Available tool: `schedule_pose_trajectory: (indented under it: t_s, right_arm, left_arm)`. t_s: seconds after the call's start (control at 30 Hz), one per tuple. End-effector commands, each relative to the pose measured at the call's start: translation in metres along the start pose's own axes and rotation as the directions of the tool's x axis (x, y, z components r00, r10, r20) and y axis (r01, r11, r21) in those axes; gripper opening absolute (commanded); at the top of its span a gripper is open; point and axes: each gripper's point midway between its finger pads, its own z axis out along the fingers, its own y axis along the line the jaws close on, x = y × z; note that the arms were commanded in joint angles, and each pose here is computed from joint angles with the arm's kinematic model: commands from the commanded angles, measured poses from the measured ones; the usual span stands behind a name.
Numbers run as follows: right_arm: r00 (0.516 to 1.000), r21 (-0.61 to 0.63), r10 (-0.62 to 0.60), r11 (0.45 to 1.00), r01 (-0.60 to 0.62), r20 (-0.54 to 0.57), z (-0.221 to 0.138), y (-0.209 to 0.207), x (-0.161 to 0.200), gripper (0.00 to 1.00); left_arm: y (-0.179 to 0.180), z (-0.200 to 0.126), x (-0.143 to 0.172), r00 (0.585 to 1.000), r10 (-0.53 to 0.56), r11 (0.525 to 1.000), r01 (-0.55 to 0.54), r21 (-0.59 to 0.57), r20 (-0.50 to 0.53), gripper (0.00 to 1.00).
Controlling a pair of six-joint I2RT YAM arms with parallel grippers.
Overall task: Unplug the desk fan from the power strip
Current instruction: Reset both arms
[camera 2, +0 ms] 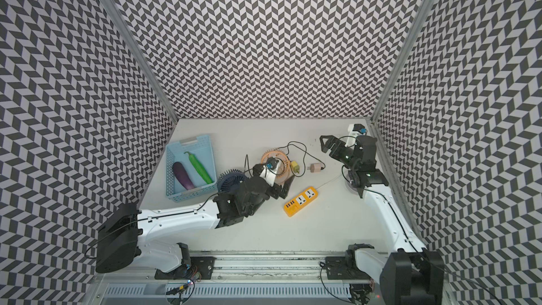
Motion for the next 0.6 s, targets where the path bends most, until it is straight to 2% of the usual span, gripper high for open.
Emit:
schedule_pose_trajectory:
  t_s: [0.0, 0.07, 0.1, 0.13, 0.2, 0.3, 0.4, 0.47, 0.53, 0.57]
  right_arm:
    - [0.999, 0.026, -0.026, 0.999, 0.025, 0.044, 0.005, 0.007, -0.021, 0.99]
    - [0.998, 0.016, -0.031, 0.999, 0.031, 0.053, 0.01, 0.008, -0.023, 0.99]
    - [0.97, 0.241, -0.159, 0.964, 0.113, 0.183, 0.004, -0.028, -0.048, 0.99]
    - [0.951, 0.326, -0.214, 0.936, 0.133, 0.225, -0.001, -0.043, -0.056, 0.99]
    - [0.915, 0.404, -0.301, 0.898, 0.177, 0.268, -0.007, -0.059, -0.058, 0.99]
    - [0.852, 0.481, -0.406, 0.849, 0.217, 0.332, -0.022, -0.073, -0.059, 0.99]
    - [0.81, 0.546, -0.456, 0.811, 0.209, 0.368, -0.033, -0.087, -0.056, 1.0]
    - [0.804, 0.571, -0.468, 0.795, 0.203, 0.366, -0.031, -0.098, -0.05, 0.99]
    - [0.816, 0.566, -0.465, 0.796, 0.216, 0.343, -0.019, -0.106, -0.041, 1.0]
    - [0.827, 0.568, -0.46, 0.793, 0.22, 0.322, -0.013, -0.111, -0.035, 1.0]
  left_arm:
    - [0.08, 0.001, -0.039, 0.999, -0.031, 0.961, 0.039, -0.273, 0.034, 1.0]
    - [0.127, 0.003, -0.056, 0.998, -0.016, 0.913, 0.039, -0.406, 0.06, 1.0]
    - [0.152, 0.002, -0.064, 0.998, -0.004, 0.886, 0.036, -0.463, 0.069, 1.0]
    - [0.175, 0.002, -0.068, 0.997, 0.0, 0.87, 0.035, -0.492, 0.072, 1.0]
    - [0.225, -0.007, -0.074, 0.995, -0.013, 0.844, 0.064, -0.532, 0.1, 1.0]
    - [0.287, -0.038, -0.065, 0.987, -0.015, 0.819, 0.103, -0.565, 0.158, 1.0]
    - [0.337, -0.069, -0.035, 0.981, -0.002, 0.759, 0.127, -0.639, 0.192, 1.0]
    - [0.36, -0.078, -0.005, 0.98, -0.024, 0.727, 0.153, -0.669, 0.199, 0.98]
    - [0.367, -0.078, 0.021, 0.978, -0.012, 0.736, 0.148, -0.661, 0.206, 0.97]
    - [0.37, -0.072, 0.037, 0.985, -0.031, 0.741, 0.138, -0.657, 0.172, 0.96]
